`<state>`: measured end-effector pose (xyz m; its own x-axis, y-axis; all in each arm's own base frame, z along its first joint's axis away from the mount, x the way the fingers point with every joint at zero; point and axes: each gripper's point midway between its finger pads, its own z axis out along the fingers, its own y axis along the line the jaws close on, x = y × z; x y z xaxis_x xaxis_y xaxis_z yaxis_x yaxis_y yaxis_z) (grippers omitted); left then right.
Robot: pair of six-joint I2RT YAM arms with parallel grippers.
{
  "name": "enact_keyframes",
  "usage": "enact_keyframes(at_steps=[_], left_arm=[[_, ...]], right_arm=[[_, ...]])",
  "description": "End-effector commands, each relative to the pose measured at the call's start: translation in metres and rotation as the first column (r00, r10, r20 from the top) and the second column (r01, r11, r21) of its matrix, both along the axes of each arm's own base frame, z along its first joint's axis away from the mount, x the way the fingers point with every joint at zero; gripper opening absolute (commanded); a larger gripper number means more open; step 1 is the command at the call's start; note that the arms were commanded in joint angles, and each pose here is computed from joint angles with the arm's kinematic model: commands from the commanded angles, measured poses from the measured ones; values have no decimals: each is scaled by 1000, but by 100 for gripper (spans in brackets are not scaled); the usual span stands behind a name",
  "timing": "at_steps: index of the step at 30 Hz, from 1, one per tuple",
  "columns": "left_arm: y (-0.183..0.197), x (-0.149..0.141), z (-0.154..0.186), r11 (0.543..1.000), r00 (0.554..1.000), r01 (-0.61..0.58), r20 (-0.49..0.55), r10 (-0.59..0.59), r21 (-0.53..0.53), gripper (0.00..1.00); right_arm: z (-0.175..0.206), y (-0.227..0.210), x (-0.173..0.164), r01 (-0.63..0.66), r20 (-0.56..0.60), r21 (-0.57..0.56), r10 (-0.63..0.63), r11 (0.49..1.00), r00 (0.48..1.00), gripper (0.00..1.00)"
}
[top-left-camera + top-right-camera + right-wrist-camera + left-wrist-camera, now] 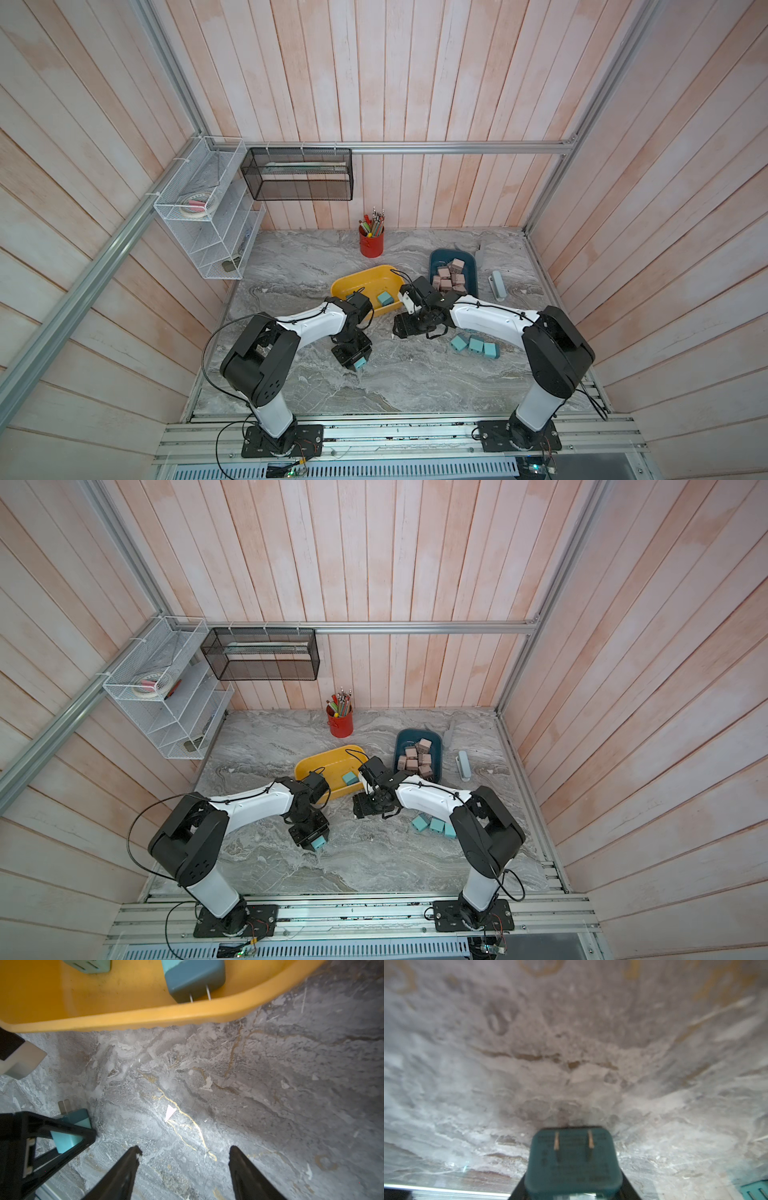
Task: Place the plugs by color into the storage box
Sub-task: Pick up the plug from the center of the board, then place the plug in the storage box.
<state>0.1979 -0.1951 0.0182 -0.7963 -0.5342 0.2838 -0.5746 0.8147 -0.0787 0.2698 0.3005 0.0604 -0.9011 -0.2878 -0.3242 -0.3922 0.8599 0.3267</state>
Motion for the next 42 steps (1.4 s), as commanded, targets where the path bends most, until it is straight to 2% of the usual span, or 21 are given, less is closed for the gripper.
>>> enact_keyframes(at_steps=[1, 7, 12, 18, 25, 32, 42], left_arm=[[6, 13, -3, 996, 998, 55, 38, -58, 63, 42], [0, 55, 54, 988, 982, 117, 138, -130, 99, 42], [-4, 95, 97, 991, 967, 118, 219, -130, 67, 42], [-15, 140, 120, 993, 955, 115, 273, -113, 8, 42], [-25, 187, 107, 995, 949, 96, 304, -85, -22, 42], [-22, 221, 82, 996, 948, 88, 308, -83, -3, 42], [-29, 233, 40, 994, 954, 102, 284, -91, -24, 43]], right_arm=[[4, -1, 4, -7, 15, -5, 7, 1000, 1000, 72], [8, -1, 9, -5, 23, -3, 5, 1000, 1000, 72], [10, -1, 12, -2, 27, 4, 2, 1000, 1000, 72], [11, -2, 16, 3, 28, 9, -3, 1000, 1000, 72], [10, -5, 18, 11, 23, 5, -11, 1000, 1000, 72], [7, -12, 17, 23, 16, -4, -23, 1000, 1000, 72], [4, -17, 15, 40, 4, -14, -39, 999, 999, 72]])
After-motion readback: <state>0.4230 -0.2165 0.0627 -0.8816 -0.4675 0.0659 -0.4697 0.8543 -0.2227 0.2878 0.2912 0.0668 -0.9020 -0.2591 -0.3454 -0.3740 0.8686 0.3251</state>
